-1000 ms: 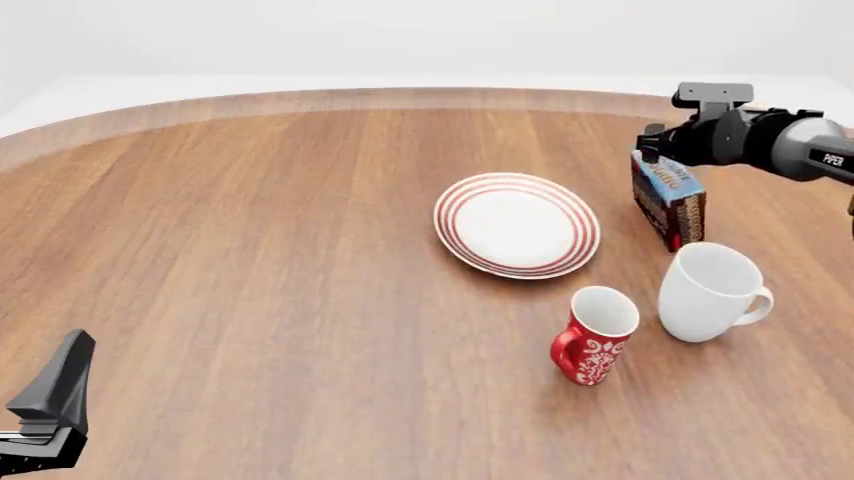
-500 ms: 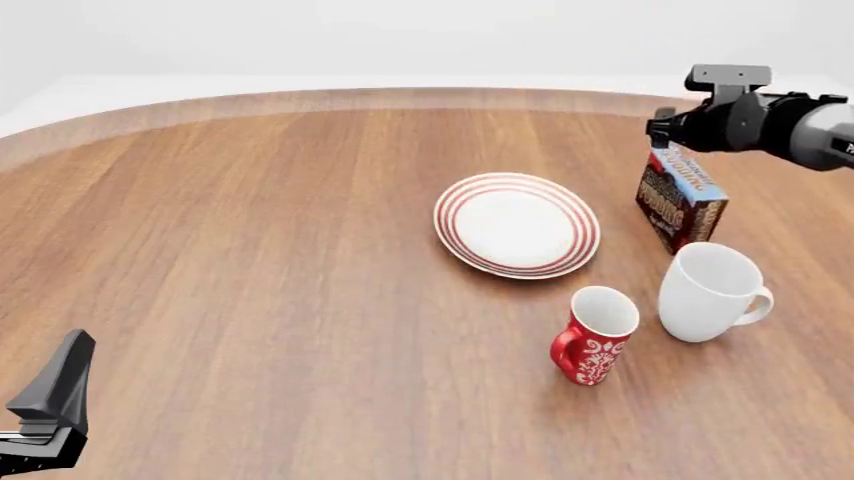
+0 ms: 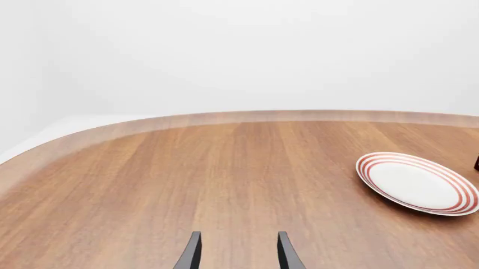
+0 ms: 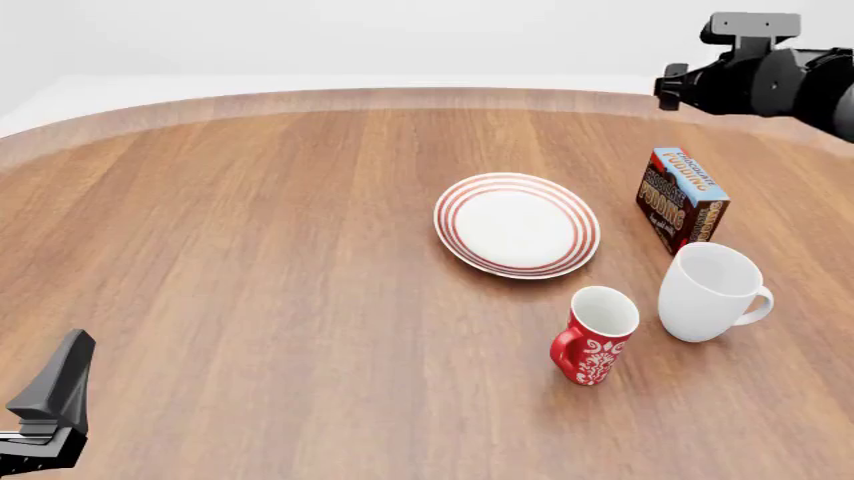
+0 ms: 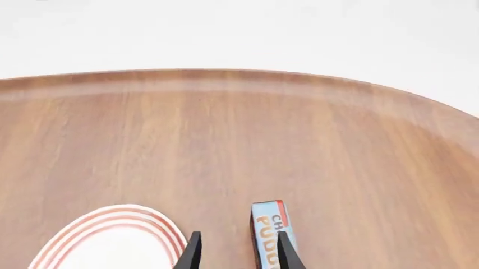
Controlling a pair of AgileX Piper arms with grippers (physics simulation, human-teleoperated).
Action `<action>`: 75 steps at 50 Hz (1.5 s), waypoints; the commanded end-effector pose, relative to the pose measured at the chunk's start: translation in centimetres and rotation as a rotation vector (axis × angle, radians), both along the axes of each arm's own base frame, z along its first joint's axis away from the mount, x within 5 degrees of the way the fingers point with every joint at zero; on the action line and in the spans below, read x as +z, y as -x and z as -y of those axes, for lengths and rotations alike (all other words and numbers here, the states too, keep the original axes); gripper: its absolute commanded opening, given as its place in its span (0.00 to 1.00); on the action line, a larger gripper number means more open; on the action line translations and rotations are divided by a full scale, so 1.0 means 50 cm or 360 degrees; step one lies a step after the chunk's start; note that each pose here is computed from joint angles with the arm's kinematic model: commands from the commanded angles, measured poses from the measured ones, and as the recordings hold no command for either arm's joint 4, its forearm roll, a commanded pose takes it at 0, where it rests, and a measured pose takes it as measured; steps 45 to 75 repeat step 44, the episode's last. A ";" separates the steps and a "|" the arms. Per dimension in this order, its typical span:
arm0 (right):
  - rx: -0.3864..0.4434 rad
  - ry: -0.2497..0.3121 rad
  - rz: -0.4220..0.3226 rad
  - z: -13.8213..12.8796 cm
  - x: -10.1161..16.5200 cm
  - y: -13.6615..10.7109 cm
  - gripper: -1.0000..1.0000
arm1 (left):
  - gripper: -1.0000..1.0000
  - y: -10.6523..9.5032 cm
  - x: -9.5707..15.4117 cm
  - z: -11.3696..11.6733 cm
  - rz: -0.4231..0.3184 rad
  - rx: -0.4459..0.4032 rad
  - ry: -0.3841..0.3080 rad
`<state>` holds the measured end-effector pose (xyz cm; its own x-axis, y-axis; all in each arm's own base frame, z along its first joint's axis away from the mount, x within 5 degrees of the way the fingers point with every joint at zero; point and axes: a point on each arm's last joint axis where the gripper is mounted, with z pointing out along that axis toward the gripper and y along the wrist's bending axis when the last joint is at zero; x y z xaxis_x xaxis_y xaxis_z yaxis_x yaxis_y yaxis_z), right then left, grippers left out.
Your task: Put the chocolate pudding to the right of the plate.
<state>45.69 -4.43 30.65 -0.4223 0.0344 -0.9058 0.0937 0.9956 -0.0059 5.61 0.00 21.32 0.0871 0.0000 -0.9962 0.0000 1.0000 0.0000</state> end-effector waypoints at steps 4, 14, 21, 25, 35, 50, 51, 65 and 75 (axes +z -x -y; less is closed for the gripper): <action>0.0079 -0.0021 0.0133 -0.056 0.089 0.089 1.00 | 1.00 0.000 0.000 0.000 0.0000 0.0000 0.0000; 0.0084 -0.0027 0.0161 -0.062 0.107 0.129 1.00 | 1.00 0.000 0.000 0.000 0.0000 0.0000 0.0000; 0.0078 -0.0029 0.0167 -0.059 0.108 0.132 1.00 | 1.00 0.000 0.000 0.000 0.0000 0.0000 0.0000; 0.0083 -0.0030 0.0158 -0.062 0.101 0.130 1.00 | 1.00 0.000 0.000 0.000 0.0000 0.0000 0.0000; 0.0092 -0.0025 0.0164 -0.065 0.110 0.137 1.00 | 1.00 0.000 0.000 0.000 0.0000 0.0000 0.0000; 0.0094 -0.0020 0.0168 -0.066 0.110 0.139 1.00 | 1.00 0.000 0.000 0.000 0.0000 0.0000 0.0000; 0.0094 -0.0020 0.0168 -0.066 0.110 0.139 1.00 | 1.00 0.000 0.000 0.000 0.0000 0.0000 0.0000; 0.0094 -0.0020 0.0168 -0.066 0.110 0.139 1.00 | 1.00 0.000 0.000 0.000 0.0000 0.0000 0.0000; 0.0094 -0.0020 0.0168 -0.066 0.110 0.139 1.00 | 1.00 0.000 0.000 0.000 0.0000 0.0000 0.0000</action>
